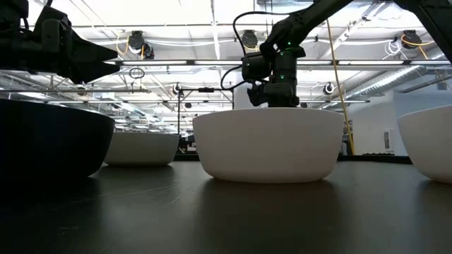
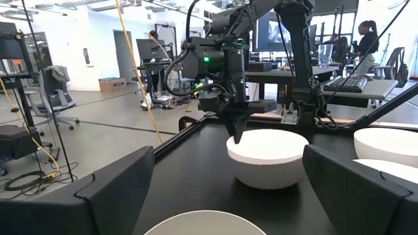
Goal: Nest bowls inside each other
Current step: Stack the top right white bowl on top of the dark gray bowl, then stack the gray bowl on top of the top white bowl
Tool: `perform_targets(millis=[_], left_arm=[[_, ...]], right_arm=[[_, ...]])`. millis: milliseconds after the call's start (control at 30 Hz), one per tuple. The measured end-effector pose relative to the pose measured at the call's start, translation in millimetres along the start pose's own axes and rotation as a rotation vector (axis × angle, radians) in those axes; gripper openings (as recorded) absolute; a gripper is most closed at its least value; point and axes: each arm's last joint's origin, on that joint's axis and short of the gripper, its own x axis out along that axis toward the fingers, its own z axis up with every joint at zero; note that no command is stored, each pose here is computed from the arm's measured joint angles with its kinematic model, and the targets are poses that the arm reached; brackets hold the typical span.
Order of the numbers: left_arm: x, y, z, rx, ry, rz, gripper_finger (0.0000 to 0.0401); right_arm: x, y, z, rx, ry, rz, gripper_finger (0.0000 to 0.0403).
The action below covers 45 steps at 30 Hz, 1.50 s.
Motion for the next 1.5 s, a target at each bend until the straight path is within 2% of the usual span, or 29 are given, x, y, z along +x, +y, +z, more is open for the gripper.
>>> perform_targets(millis=[367, 700, 900, 1167, 1333, 1500], left_arm=[[0.0, 0.0, 0.0, 0.0, 0.0, 0.0, 0.0395], [0.0, 0.0, -0.1, 0.001, 0.001, 0.0, 0.0395], [0.0, 0.0, 0.0, 0.001, 0.0, 0.0, 0.0395], [0.0, 0.0, -0.1, 0.001, 0.001, 0.0, 0.0395], [0.0, 0.0, -0.2, 0.002, 0.002, 0.0, 0.0395], [0.0, 0.0, -0.2, 0.002, 0.002, 0.002, 0.0395]], right_arm=[[2.6, 0.2, 0.1, -0.032, 0.008, -0.012, 0.0053], [2.5, 0.1, 2.6, -0.055, -0.018, -0.011, 0.0142], [-4.9, 1.0, 6.9, -0.079, -0.098, -0.005, 0.0188], [-39.7, 7.1, 10.2, -0.138, -0.321, 0.039, 0.0218], [-71.5, 16.0, 12.4, -0.207, -0.535, 0.127, 0.0219], [-98.1, 30.5, 6.2, -0.276, -0.656, 0.156, 0.0218]])
